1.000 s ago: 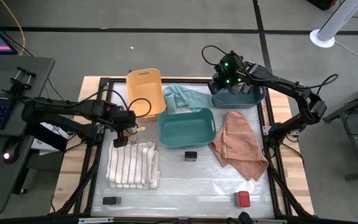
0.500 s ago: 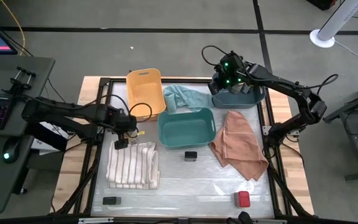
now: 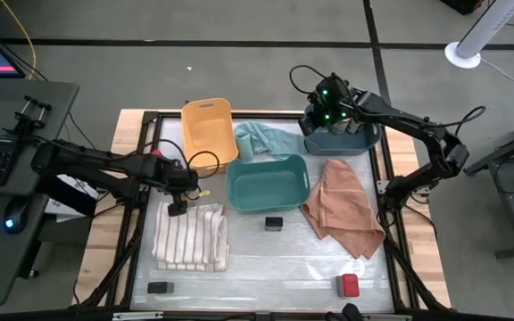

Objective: Sort spices by type
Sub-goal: Put the gold seasoning bottle into the blue bin

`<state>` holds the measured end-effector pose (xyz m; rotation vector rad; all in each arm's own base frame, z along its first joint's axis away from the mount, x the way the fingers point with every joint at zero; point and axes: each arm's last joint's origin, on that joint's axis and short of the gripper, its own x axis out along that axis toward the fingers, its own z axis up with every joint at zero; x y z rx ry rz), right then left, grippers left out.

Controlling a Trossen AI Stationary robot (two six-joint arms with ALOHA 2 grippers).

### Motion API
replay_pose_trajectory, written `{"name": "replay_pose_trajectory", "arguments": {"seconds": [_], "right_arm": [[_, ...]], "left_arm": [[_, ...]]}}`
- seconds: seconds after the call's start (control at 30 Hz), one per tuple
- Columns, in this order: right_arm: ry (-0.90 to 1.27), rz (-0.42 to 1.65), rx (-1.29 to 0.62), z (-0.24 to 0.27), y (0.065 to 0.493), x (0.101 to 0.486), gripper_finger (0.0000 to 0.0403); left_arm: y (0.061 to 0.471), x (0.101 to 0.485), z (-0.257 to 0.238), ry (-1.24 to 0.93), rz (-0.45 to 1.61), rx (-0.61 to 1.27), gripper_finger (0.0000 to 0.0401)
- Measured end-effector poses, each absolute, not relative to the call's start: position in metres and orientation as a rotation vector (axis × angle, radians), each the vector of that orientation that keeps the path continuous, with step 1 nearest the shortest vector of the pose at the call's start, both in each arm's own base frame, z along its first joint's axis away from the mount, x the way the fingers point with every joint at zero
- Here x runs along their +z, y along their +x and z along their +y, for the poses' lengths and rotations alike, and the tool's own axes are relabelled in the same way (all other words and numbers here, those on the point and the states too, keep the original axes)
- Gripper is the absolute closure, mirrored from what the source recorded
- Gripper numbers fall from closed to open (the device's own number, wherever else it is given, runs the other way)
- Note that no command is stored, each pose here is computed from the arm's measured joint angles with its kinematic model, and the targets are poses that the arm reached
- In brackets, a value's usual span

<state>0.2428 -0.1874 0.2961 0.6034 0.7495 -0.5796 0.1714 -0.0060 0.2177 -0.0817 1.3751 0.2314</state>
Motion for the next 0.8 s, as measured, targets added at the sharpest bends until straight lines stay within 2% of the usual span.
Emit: {"name": "replay_pose_trajectory", "arguments": {"seconds": [0.17,0.4,0.6,0.8], "right_arm": [[0.606,0.749,-0.581,-0.187,0.243,0.296,0.0403],[0.607,0.749,-0.581,-0.187,0.243,0.296,0.0403],[0.606,0.747,-0.564,-0.187,0.243,0.296,0.0403],[0.550,0.609,-0.292,-0.178,0.244,0.318,0.0403]], "left_arm": [[0.175,0.218,-0.006,-0.075,1.336,0.243,0.0067],[0.174,0.219,-0.006,-0.075,1.337,0.244,0.0163],[0.174,0.221,-0.005,-0.076,1.340,0.243,0.0163],[0.186,0.255,-0.002,-0.086,1.236,0.191,0.0163]]}}
